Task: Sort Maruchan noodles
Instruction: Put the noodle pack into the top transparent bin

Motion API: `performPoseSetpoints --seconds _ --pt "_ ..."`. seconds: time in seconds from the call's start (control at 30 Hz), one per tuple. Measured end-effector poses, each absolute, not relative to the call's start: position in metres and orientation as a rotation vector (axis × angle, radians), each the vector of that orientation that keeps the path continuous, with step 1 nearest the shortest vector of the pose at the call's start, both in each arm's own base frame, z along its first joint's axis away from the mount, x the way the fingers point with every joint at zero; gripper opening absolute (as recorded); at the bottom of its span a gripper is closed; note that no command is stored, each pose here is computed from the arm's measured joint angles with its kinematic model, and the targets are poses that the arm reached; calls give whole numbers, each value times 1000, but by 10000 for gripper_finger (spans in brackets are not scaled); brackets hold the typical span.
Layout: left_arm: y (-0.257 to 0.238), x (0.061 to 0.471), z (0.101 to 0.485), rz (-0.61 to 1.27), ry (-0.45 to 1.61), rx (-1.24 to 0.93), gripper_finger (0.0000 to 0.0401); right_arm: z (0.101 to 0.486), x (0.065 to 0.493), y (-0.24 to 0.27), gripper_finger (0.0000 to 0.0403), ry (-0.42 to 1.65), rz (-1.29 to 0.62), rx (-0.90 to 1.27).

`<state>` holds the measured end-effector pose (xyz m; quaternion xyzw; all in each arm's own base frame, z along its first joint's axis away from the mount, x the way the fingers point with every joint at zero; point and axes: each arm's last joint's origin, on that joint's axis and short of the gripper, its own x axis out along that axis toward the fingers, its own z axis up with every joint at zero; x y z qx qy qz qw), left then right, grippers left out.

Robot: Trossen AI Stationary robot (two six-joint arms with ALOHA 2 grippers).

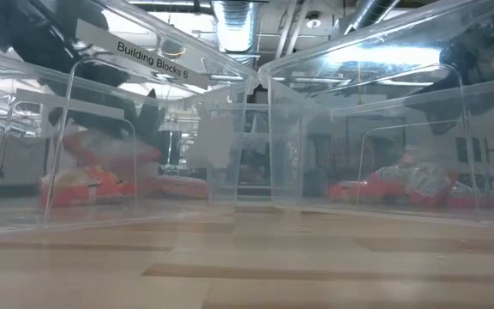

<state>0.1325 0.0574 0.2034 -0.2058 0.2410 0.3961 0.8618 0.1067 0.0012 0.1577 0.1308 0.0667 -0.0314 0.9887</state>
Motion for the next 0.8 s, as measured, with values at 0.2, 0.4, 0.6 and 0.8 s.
performPoseSetpoints --seconds 0.2,0.4,0.6,0.8 --pt "46 123 220 751 375 -426 0 158 107 1 38 133 -63 263" --pt "36 127 236 578 228 -414 0 158 107 1 38 134 -63 263" --pt "29 140 252 460 88 -331 0 158 107 1 38 134 -63 263" --pt "32 160 279 470 58 -225 0 158 107 1 38 134 -63 263"
